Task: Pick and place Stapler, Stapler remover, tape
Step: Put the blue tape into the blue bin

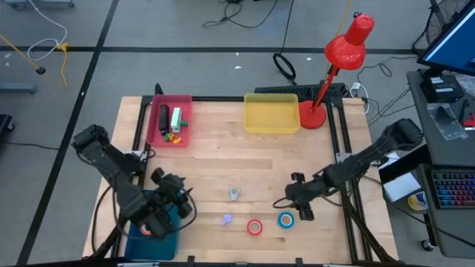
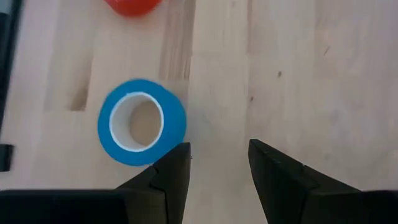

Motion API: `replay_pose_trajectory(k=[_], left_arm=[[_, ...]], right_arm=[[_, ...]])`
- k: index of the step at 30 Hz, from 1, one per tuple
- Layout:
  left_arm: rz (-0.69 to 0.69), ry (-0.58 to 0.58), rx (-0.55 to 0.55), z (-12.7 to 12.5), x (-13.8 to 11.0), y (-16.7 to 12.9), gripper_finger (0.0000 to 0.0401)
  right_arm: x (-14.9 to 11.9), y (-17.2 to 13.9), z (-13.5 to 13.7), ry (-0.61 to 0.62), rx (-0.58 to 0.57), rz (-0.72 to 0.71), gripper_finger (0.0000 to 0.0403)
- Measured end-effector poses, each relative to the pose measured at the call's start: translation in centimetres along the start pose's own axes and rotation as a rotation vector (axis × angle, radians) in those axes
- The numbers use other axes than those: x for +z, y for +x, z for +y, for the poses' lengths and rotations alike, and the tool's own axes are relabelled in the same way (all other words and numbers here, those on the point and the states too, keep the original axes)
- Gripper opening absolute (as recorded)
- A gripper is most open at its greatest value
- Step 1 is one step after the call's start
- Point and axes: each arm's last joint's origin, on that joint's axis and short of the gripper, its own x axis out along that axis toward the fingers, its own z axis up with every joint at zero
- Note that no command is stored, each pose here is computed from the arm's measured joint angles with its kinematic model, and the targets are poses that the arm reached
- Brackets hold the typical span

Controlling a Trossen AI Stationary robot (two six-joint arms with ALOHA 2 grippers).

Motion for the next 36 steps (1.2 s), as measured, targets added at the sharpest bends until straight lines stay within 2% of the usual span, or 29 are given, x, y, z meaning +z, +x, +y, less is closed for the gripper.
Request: replay_pose_trajectory(k=[7,12,16,28,36], left_arm=[[-0.005,0.073,-0.021,-0.6,1.2,1.2,0.0209],[-0.012,0.112,-0.033,-1.0,1.9,1.9,0.0209],[-0.013,0.127,-0.03,-1.0,2.3,2.2,0.0209],[-0.013,0.143,-0.027,-1.0,2.5,2.5,0.0209],[-0.014,0.14,-0.029,-1.0,2.6,2.5,0.0209]], right_arm=[[-0.1,1.6,0.2,0.078,0.041,0.074,0.0155],[0.4,1.7,0.5,0.097,0.067,0.03,0.0155],[0.8,1.7,0.8,0.127,0.133,0.014,0.0155],[0.0,1.7,1.8,0.151,0.074,0.005,0.0155],[-0.9,4.8,2.0,0.168,0.017,0.078,0.0155]])
